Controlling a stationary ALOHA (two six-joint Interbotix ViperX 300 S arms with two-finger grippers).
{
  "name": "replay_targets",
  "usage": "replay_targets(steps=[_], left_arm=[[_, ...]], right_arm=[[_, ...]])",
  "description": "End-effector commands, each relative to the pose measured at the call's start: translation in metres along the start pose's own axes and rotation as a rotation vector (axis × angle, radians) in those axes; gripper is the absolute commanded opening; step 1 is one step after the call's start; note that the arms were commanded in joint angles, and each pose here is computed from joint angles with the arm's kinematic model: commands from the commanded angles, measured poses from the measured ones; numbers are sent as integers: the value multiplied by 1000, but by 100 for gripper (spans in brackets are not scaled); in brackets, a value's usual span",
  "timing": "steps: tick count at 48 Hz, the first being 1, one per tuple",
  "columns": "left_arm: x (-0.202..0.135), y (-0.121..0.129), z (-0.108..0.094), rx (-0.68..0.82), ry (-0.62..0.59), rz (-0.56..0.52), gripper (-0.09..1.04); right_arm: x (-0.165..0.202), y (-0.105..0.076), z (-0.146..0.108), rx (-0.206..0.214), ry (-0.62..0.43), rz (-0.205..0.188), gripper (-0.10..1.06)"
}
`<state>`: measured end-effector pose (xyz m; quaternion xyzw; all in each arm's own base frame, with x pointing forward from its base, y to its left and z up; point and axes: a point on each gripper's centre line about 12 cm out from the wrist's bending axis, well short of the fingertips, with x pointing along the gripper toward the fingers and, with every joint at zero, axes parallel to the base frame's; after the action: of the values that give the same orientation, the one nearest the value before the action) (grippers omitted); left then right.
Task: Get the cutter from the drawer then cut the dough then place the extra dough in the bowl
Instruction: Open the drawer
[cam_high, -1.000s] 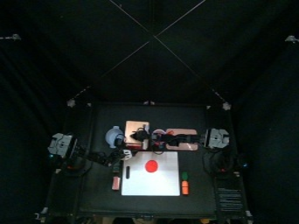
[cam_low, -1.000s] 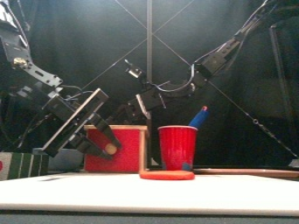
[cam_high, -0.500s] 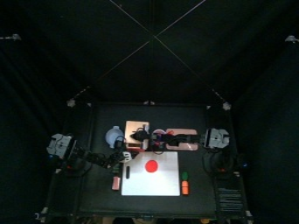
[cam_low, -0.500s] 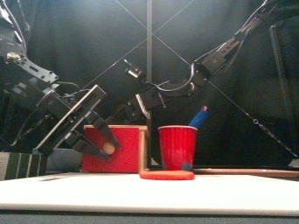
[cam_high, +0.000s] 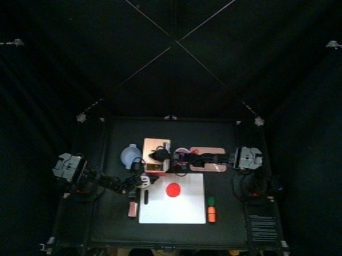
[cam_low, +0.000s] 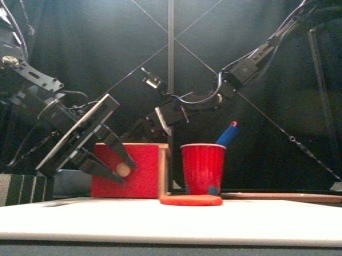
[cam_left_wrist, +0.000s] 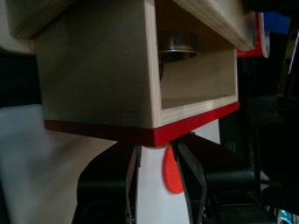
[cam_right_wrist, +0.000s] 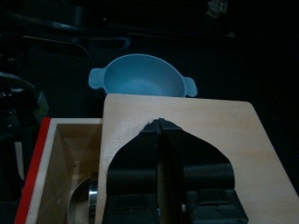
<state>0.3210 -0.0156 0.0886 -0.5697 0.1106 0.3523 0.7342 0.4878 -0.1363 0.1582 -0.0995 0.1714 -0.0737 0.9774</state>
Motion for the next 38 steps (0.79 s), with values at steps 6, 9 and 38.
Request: replay_targets(steps=[6,9,38], left_arm=[[-5,-3,-13,13,42,-9,58],[-6,-3,-15,16,49,-9,58],[-14,-4,-28,32,92,-18,58]], right_arm=[[-5,-7,15,-3,-28,-16,-1],[-5,-6,15,-4,-27,-14,-1],[-5,-10,15,-2,-28,-22,-1]])
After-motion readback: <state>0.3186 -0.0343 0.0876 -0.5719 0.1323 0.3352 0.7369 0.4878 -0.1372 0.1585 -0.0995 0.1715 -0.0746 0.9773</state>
